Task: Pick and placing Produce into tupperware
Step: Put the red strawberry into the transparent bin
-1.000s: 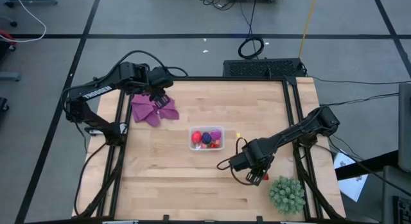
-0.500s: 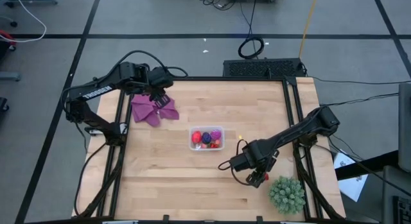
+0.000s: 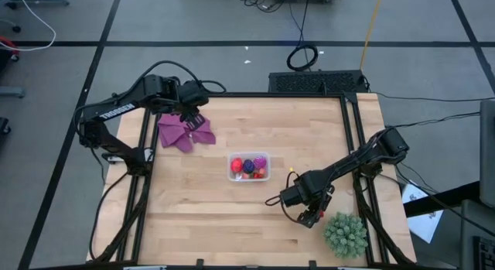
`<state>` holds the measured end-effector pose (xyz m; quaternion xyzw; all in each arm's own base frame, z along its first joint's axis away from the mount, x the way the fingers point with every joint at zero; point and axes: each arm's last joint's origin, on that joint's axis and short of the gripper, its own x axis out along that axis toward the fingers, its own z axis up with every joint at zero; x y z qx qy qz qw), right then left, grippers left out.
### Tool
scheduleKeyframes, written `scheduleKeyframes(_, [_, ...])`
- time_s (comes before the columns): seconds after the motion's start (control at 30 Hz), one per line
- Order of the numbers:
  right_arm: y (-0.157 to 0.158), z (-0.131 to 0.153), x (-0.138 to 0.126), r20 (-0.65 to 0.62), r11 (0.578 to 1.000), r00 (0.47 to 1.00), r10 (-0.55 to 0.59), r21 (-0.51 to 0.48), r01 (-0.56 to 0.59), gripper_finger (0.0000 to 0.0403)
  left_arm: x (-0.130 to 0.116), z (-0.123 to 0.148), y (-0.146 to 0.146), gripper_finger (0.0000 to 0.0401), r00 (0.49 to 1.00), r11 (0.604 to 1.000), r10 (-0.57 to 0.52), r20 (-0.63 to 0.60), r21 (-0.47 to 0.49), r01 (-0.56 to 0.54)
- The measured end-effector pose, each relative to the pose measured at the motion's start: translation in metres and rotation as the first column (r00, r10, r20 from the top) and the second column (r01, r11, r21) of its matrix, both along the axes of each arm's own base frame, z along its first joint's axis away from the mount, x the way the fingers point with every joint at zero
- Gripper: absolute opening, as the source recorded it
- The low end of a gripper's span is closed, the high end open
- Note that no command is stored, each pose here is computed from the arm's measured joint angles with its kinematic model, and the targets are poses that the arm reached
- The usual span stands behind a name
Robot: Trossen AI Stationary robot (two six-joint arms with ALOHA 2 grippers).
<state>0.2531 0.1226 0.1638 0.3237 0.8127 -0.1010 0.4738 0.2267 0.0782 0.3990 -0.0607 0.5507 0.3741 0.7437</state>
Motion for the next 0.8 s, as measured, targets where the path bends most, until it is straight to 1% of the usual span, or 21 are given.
scheduleKeyframes(0.17, [-0.0064, -0.0090, -0.0046, -0.026, 1.000, 1.000, -0.015, 0.014, 0.015, 0.0233, 0.0000, 0.0000, 0.0001, 0.0172, 1.000, 1.000, 0.000, 0.000, 0.000, 0.000])
scheduleKeyframes(0.3, [-0.0097, -0.0095, -0.0027, -0.010, 1.000, 1.000, -0.009, 0.020, 0.009, 0.0233, -0.0001, 0.0001, 0.0001, 0.0172, 1.000, 1.000, 0.000, 0.000, 0.000, 0.000])
scheduleKeyframes(0.53, [-0.0099, -0.0110, 0.0040, 0.066, 1.000, 0.998, -0.007, 0.019, 0.006, 0.0233, 0.0000, 0.0000, 0.0001, 0.0172, 1.000, 1.000, -0.002, -0.002, 0.001, 0.002])
scheduleKeyframes(0.8, [-0.0104, -0.0113, 0.0041, 0.072, 1.000, 0.997, -0.006, -0.003, 0.006, 0.0233, -0.0001, 0.0001, 0.0001, 0.0172, 1.000, 1.000, -0.002, -0.001, 0.001, 0.002])
